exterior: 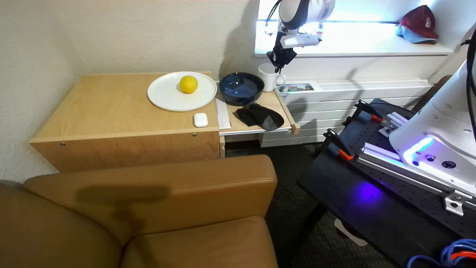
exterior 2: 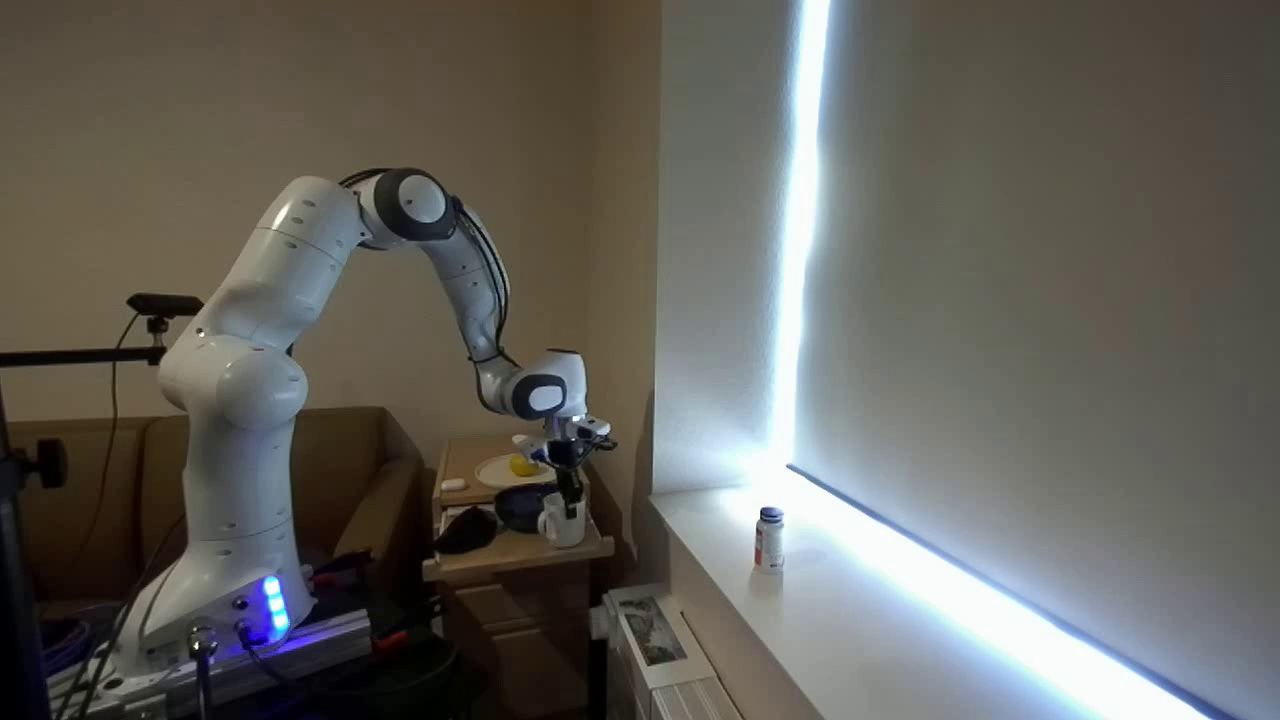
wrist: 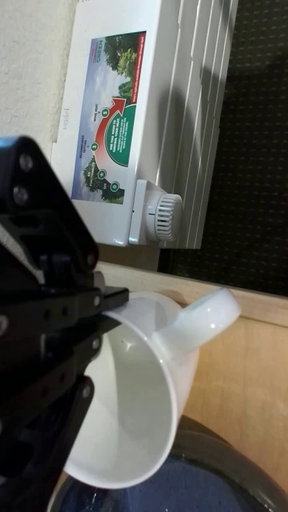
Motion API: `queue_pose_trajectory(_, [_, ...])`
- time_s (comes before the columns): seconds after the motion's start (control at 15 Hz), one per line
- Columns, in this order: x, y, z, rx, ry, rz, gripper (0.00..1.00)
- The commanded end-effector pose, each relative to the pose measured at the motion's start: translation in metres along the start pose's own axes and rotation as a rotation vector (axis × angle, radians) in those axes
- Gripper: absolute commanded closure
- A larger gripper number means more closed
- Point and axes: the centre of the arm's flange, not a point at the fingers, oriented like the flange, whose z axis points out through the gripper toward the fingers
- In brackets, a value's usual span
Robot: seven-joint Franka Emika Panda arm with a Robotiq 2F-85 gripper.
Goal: Pick up the cup and place it in the bowl
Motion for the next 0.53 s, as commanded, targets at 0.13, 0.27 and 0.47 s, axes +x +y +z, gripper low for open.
queue_pose_trajectory(0.13, [-0.007, 0.002, -0.043, 0.070, 0.035, -0.007, 0.99])
queue_pose_trajectory(0.27, [-0.012, 0.000, -0.074, 0.091, 0.063, -0.047, 0.99])
queue_pose_trajectory(0.47, [-0.033, -0.001, -0.123, 0.115, 0.094, -0.134, 0.99])
